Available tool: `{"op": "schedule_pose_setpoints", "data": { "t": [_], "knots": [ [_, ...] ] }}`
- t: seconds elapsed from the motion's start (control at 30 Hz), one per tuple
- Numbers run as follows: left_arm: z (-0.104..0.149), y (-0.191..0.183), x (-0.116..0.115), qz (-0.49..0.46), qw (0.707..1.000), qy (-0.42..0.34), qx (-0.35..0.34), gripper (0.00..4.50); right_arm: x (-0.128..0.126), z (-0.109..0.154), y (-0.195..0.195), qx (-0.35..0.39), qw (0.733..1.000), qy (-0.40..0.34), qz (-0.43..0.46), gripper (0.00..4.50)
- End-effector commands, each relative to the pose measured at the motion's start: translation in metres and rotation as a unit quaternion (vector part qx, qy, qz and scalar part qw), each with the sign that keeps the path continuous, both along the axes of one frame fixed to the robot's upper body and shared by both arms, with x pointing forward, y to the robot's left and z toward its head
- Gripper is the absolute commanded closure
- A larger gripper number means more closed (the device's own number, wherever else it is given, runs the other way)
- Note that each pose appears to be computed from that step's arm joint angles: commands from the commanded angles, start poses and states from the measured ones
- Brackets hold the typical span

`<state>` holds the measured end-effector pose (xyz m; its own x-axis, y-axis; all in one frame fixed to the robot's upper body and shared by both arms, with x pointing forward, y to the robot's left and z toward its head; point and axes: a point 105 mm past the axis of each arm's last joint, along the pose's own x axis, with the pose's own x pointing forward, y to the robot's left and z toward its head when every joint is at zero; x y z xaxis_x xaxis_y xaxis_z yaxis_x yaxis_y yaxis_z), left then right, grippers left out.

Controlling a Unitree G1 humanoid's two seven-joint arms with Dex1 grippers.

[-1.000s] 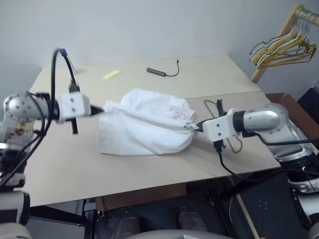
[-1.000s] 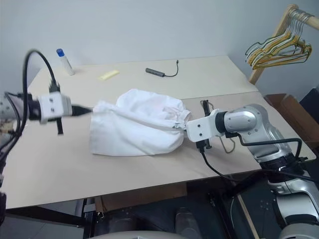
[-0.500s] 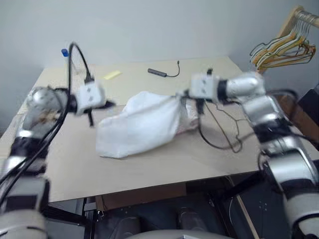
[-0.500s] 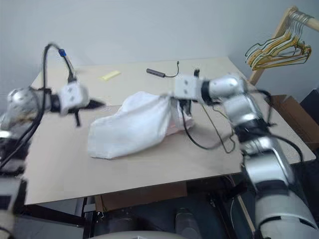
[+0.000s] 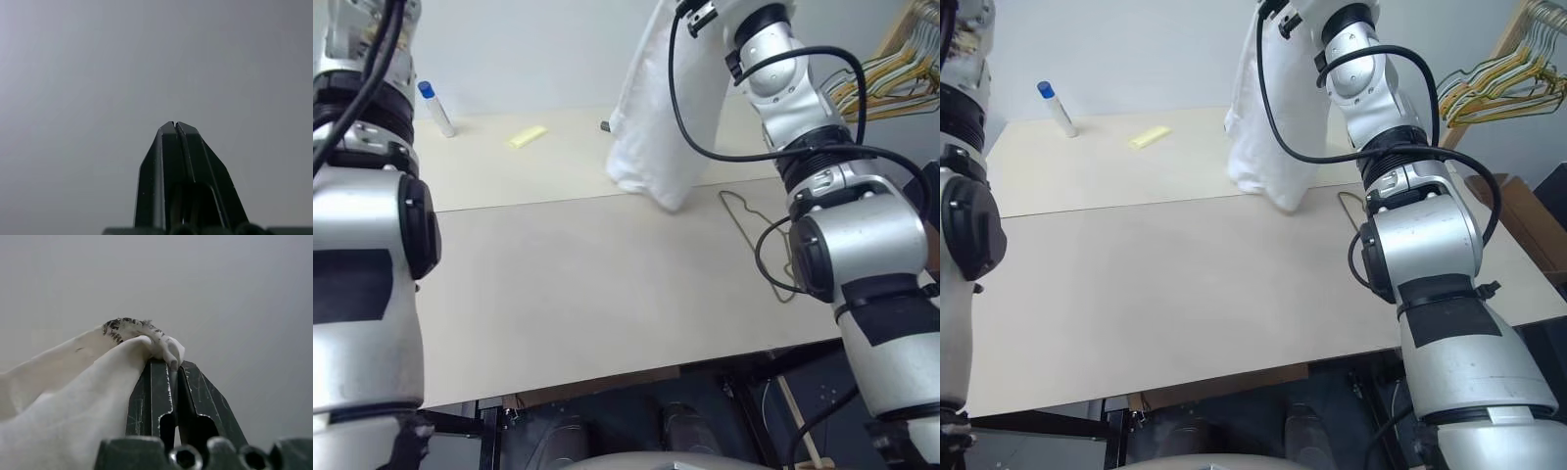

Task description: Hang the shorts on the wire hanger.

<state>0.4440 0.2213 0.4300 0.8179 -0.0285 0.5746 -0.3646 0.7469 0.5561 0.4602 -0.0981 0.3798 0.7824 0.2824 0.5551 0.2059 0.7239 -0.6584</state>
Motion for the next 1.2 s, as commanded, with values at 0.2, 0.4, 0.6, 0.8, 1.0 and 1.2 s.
{"op": "schedule_pose_setpoints", "data": {
  "t": [0.2, 0.4, 0.6, 0.8, 1.0, 1.2],
  "knots": [
    [-0.081, -0.040, 0.014, -0.197, 0.972, 0.128, -0.012, 4.47, -0.009, -0.019, 0.016, -0.094, 0.993, 0.001, 0.065, 4.50],
    [-0.120, -0.052, -0.007, -0.280, 0.947, 0.155, -0.027, 4.47, -0.029, 0.016, 0.036, -0.076, 0.988, -0.032, 0.132, 4.50],
    [-0.143, -0.056, -0.052, -0.371, 0.906, 0.204, -0.002, 4.47, -0.052, 0.026, 0.044, -0.068, 0.978, -0.038, 0.193, 4.50],
    [-0.164, -0.039, -0.078, -0.415, 0.865, 0.275, -0.062, 4.07, -0.073, -0.019, 0.037, -0.092, 0.968, 0.014, 0.231, 4.50],
    [-0.204, -0.006, -0.084, -0.410, 0.829, 0.365, -0.108, 2.24, -0.114, -0.062, 0.034, -0.122, 0.948, 0.061, 0.288, 4.50],
    [-0.242, -0.022, -0.104, -0.477, 0.753, 0.448, -0.057, 0.46, -0.127, -0.072, 0.033, -0.143, 0.940, 0.081, 0.300, 4.50]
  ]
}}
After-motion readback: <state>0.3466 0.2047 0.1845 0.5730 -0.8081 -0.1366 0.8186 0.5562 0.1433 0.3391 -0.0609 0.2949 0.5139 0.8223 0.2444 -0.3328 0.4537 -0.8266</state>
